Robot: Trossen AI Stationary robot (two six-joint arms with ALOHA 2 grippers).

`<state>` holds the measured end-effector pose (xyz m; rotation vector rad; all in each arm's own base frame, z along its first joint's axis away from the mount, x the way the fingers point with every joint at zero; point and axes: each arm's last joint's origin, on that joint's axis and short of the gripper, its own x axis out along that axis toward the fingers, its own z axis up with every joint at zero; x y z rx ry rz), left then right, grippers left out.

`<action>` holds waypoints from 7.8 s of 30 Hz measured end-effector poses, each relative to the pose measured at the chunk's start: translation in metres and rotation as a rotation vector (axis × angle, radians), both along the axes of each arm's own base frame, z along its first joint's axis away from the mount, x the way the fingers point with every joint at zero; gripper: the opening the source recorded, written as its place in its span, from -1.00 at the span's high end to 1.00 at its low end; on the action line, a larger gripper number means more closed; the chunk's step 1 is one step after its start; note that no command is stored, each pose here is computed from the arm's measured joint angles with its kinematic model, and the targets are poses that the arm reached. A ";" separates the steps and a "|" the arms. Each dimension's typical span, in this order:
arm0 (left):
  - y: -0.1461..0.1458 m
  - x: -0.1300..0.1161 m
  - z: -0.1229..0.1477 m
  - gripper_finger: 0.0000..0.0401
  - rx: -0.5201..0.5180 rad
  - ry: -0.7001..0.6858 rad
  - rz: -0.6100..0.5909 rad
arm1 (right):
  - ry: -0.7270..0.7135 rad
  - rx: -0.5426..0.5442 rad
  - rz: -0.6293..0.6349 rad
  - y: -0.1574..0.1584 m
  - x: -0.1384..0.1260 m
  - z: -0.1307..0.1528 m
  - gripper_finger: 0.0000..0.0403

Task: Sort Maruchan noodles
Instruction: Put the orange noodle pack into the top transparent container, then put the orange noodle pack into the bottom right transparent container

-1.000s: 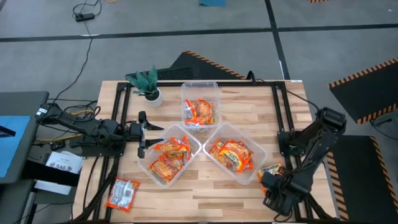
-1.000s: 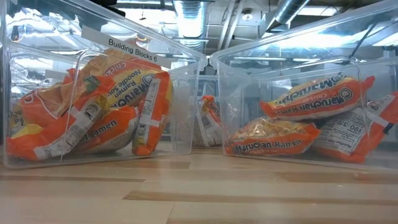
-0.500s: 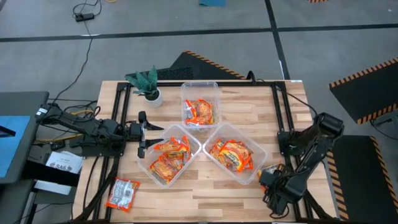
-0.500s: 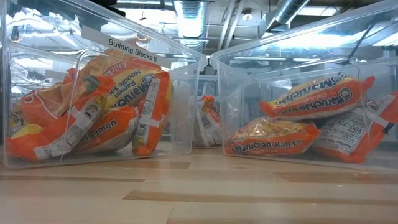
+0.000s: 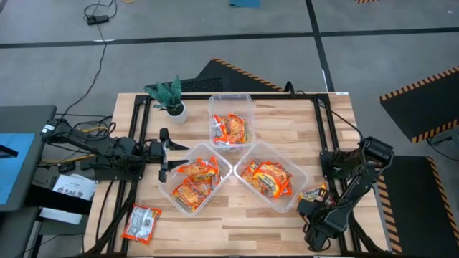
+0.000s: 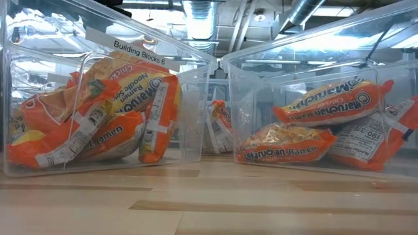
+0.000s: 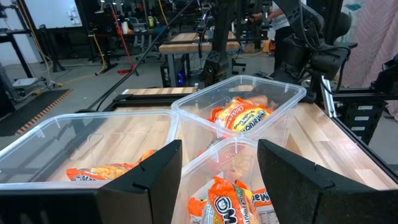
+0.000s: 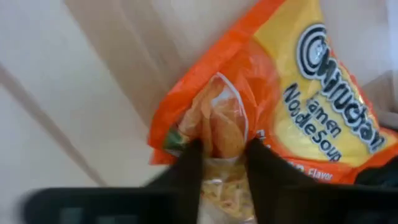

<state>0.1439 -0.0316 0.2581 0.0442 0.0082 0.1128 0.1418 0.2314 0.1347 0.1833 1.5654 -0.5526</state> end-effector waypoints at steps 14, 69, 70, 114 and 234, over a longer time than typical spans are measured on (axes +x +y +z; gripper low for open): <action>0.000 0.000 0.000 0.01 0.002 0.000 0.000 | -0.111 0.209 0.102 0.004 0.002 0.054 0.97; 0.002 0.000 0.003 0.01 0.051 -0.018 0.080 | -1.075 -0.389 0.201 -0.317 0.215 0.104 0.85; 0.002 0.000 0.002 0.01 0.042 -0.016 0.080 | -1.066 -0.389 0.186 -0.320 0.216 0.101 0.80; -0.220 0.006 -0.010 0.01 -0.289 1.413 0.168 | -0.888 -0.432 0.256 -0.244 0.148 0.162 -0.21; 0.042 0.301 -0.044 0.99 0.046 0.148 -0.352 | -1.040 -0.510 0.336 -0.211 0.075 0.221 -0.21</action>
